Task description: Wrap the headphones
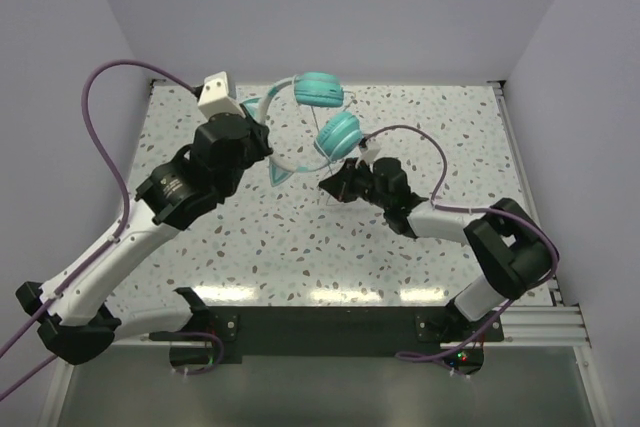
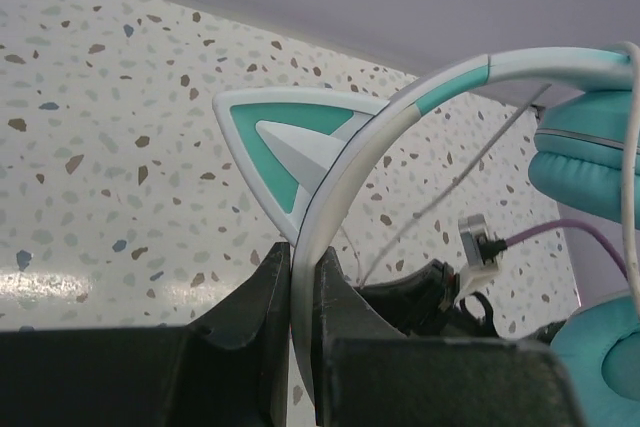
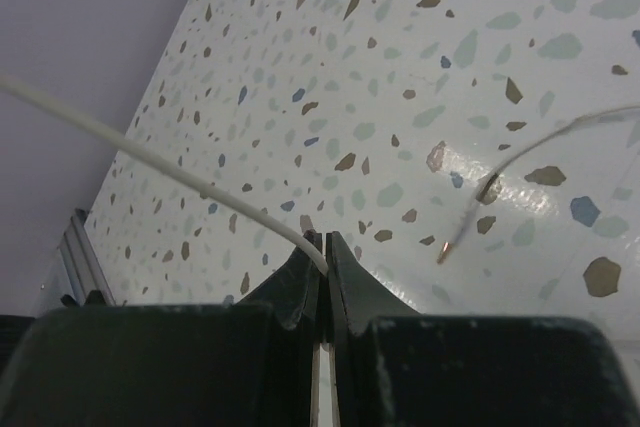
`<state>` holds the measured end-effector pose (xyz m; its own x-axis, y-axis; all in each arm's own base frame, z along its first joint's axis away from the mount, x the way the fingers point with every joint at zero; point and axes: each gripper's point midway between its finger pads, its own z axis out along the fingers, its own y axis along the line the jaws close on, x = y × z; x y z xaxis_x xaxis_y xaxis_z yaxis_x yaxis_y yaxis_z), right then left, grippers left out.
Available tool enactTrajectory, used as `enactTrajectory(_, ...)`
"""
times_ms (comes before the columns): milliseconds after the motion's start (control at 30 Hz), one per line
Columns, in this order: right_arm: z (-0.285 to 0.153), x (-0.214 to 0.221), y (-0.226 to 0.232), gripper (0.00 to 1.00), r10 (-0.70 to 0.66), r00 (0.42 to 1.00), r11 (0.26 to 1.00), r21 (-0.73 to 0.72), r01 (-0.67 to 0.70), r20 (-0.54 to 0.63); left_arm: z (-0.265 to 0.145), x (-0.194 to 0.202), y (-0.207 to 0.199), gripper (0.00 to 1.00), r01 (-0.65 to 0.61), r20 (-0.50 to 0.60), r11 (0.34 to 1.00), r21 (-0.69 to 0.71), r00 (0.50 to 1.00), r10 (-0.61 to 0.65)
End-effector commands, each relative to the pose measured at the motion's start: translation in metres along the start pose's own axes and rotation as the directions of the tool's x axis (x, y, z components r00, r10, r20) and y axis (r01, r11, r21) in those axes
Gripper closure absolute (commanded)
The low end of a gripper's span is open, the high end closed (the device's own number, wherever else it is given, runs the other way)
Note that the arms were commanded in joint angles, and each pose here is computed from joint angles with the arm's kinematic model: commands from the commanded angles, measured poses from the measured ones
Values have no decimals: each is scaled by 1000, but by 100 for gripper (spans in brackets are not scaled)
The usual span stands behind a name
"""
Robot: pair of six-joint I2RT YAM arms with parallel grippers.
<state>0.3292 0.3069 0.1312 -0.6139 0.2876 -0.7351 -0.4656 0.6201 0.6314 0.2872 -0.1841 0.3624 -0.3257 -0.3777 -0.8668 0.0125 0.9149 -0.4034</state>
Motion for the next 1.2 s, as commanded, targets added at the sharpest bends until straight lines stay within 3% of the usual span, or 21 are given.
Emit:
enactTrajectory(0,-3,5,16,99,-29,999,1000,-11,29,23,16,-54,8,100,191,198,981,-28,963,-181)
enactTrajectory(300,-21,16,40,100,-68,998,997,-29,68,2,55,-63,52,100,141,250,972,-190,964,-91)
enactTrajectory(533,-43,17,39,100,-170,983,981,87,175,-66,81,-54,88,100,77,245,936,-343,970,10)
enactTrajectory(967,-57,2,71,100,-342,926,929,91,359,-161,137,24,128,100,-136,36,850,-508,983,179)
enactTrajectory(1167,-61,-17,56,100,-448,868,853,189,487,-215,146,76,131,100,-266,-90,858,-439,963,253)
